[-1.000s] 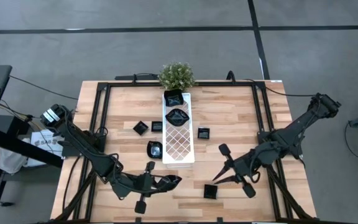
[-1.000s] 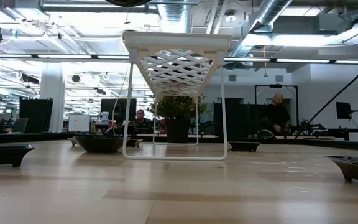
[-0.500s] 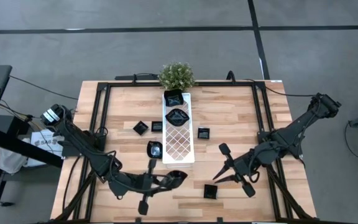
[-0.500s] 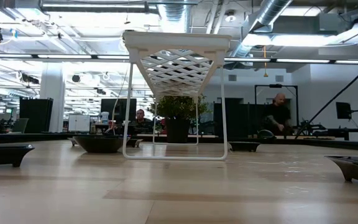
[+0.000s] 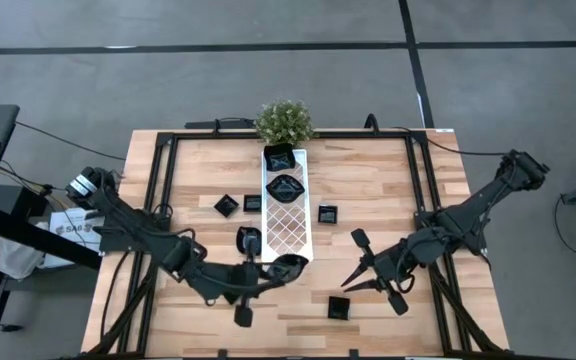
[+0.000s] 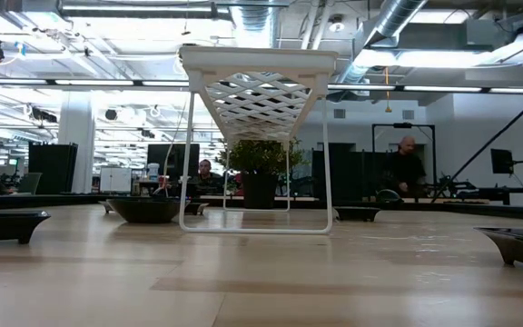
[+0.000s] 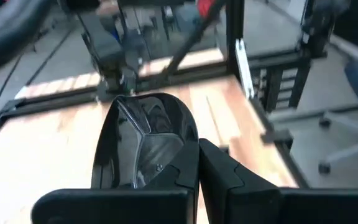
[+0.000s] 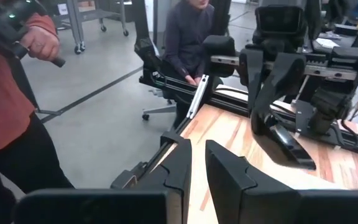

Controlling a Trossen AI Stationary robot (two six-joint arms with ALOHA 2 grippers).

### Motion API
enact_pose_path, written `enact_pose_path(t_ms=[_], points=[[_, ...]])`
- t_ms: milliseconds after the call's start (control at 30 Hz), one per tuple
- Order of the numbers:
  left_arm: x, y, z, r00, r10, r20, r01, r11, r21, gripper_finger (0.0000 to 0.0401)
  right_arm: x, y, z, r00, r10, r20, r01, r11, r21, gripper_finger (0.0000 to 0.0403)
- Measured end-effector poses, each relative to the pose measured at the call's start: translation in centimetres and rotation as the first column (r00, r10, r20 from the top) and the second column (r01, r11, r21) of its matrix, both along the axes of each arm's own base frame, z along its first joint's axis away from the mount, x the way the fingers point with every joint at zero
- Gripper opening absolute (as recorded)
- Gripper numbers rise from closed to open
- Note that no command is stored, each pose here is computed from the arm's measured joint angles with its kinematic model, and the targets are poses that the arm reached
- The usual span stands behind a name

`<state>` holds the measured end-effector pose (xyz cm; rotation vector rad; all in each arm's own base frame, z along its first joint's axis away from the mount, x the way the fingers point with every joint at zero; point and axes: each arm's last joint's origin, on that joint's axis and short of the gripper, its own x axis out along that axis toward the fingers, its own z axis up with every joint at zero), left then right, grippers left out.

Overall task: Pick & Place Mini shaped plates
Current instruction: Stack the bottom leaf-shaped plate on the other leaf-shaped plate on the shelf

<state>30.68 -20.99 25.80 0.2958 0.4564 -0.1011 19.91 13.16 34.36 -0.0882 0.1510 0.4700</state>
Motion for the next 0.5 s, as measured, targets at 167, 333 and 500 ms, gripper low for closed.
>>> enact_pose_path(t_ms=[167,333,500], points=[[0.7,2.0,0.4,0.996,0.029,-0.080,-0.024,0.998,0.066,0.0008,0.5,-0.8,0.0,0.999,-0.038,0.002,0.038,0.999,-0.005,0.0042],[0.6,4.7,2.0,0.995,0.003,-0.101,0.019,0.977,0.211,0.0008,1.2,-2.0,-0.2,0.995,-0.097,-0.011,0.097,0.995,-0.017,0.0042],[0.5,8.5,4.3,0.997,0.011,-0.082,0.019,0.936,0.352,0.0008,1.9,-3.6,-0.3,0.986,-0.168,-0.018,0.167,0.986,-0.022,0.0042]])
